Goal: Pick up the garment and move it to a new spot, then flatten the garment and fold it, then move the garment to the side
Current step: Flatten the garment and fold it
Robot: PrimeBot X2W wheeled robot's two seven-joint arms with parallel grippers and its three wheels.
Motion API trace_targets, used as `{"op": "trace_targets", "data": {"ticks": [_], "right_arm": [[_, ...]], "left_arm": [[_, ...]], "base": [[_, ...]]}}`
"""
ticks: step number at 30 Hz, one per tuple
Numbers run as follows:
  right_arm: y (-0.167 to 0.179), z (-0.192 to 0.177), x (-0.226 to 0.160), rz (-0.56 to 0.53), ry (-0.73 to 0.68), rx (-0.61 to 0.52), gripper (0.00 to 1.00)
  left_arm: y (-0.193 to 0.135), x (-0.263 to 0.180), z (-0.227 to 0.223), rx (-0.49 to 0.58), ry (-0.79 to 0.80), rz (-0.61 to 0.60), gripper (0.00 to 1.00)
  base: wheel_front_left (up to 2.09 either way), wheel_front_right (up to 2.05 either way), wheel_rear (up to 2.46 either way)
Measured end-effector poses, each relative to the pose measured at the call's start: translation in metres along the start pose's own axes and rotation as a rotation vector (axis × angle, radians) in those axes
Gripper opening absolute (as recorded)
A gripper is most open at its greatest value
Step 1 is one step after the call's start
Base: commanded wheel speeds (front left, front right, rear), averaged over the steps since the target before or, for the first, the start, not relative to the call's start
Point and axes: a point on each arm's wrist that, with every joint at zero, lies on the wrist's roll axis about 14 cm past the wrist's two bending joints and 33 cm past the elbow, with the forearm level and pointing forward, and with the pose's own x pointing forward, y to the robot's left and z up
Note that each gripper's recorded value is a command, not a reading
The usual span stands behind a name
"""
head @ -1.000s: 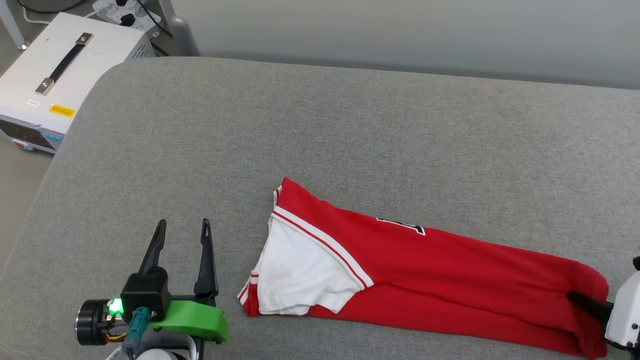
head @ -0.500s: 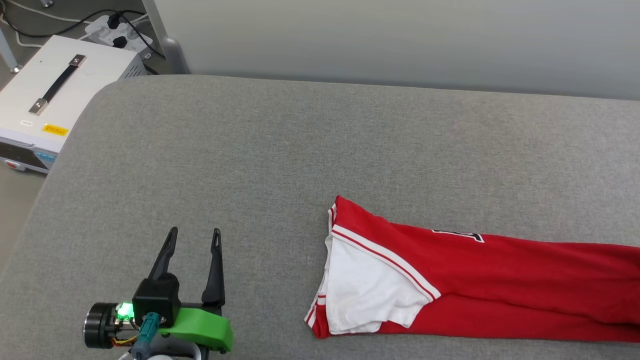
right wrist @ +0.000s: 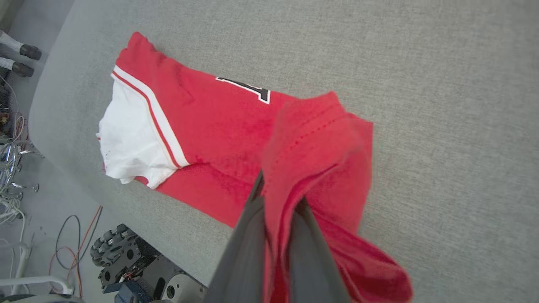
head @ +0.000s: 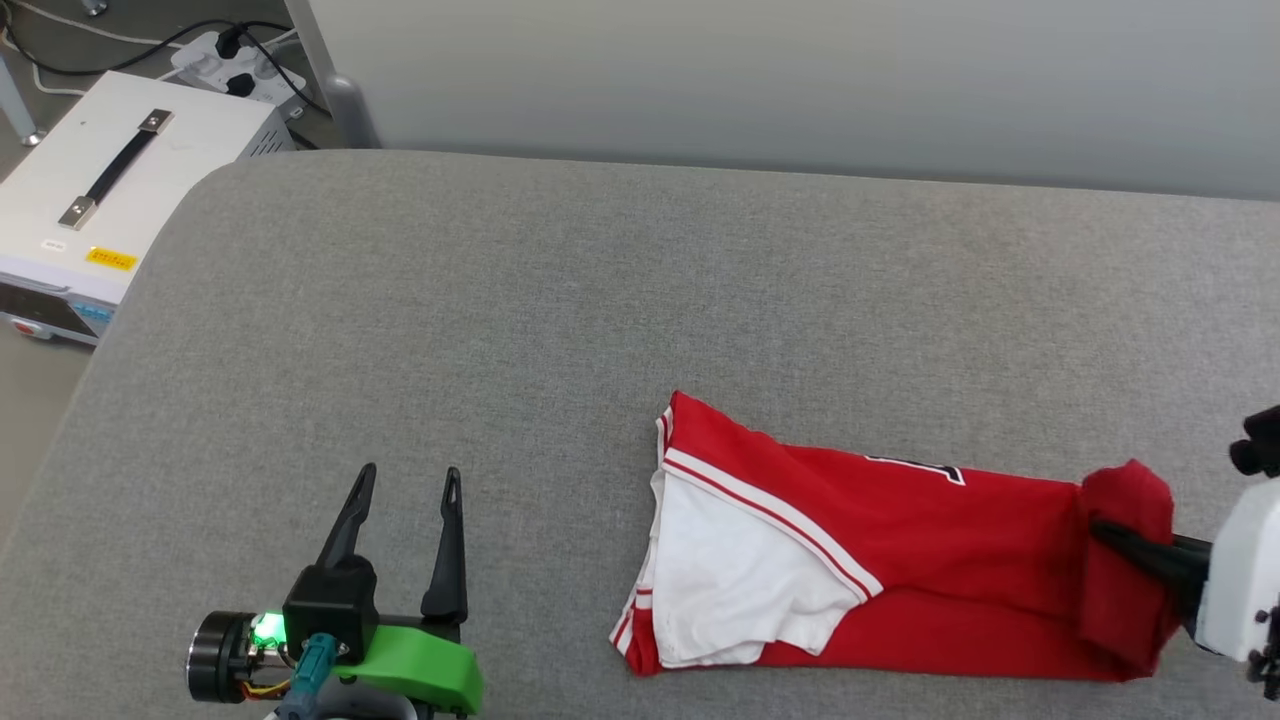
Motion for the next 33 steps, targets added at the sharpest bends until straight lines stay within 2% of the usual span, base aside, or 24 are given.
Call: {"op": "trace_targets", "data": {"ticks": [2,3,8,14,21,31,32,33], "right_arm": [[0.016,0.003,0.011,0.042,0.011,-0.021,0.00],[0.043,0.005,0.030,0.121,0.041,-0.045,0.00],[0.086,0.010,0.064,0.214,0.093,-0.147,0.00],[0.125,0.015,0.095,0.298,0.128,-0.208,0.00],[0.141,0.017,0.128,0.302,0.157,-0.275,0.00],[0.138,-0.028,0.155,0.287,0.286,-0.288,0.00],[0.139,-0.028,0.155,0.291,0.277,-0.286,0.23],[0.140,-0.026,0.155,0.292,0.262,-0.290,0.38]], "left_arm": [[0.000,0.000,-0.003,0.000,0.008,0.001,1.00],[0.000,0.002,-0.006,0.001,0.020,0.003,1.00],[0.000,0.007,-0.012,-0.002,0.036,0.007,1.00],[0.002,0.012,-0.014,-0.007,0.043,0.021,1.00],[0.003,0.017,-0.017,-0.006,0.050,0.025,1.00],[0.004,0.020,-0.022,-0.006,0.064,0.033,1.00],[0.005,0.020,-0.022,-0.006,0.063,0.036,1.00],[0.005,0.020,-0.022,-0.006,0.063,0.037,1.00]], "base": [[0.00,0.00,0.00],[0.00,0.00,0.00],[0.00,0.00,0.00],[0.00,0.00,0.00],[0.00,0.00,0.00],[0.00,0.00,0.00],[0.00,0.00,0.00],[0.00,0.00,0.00]]}}
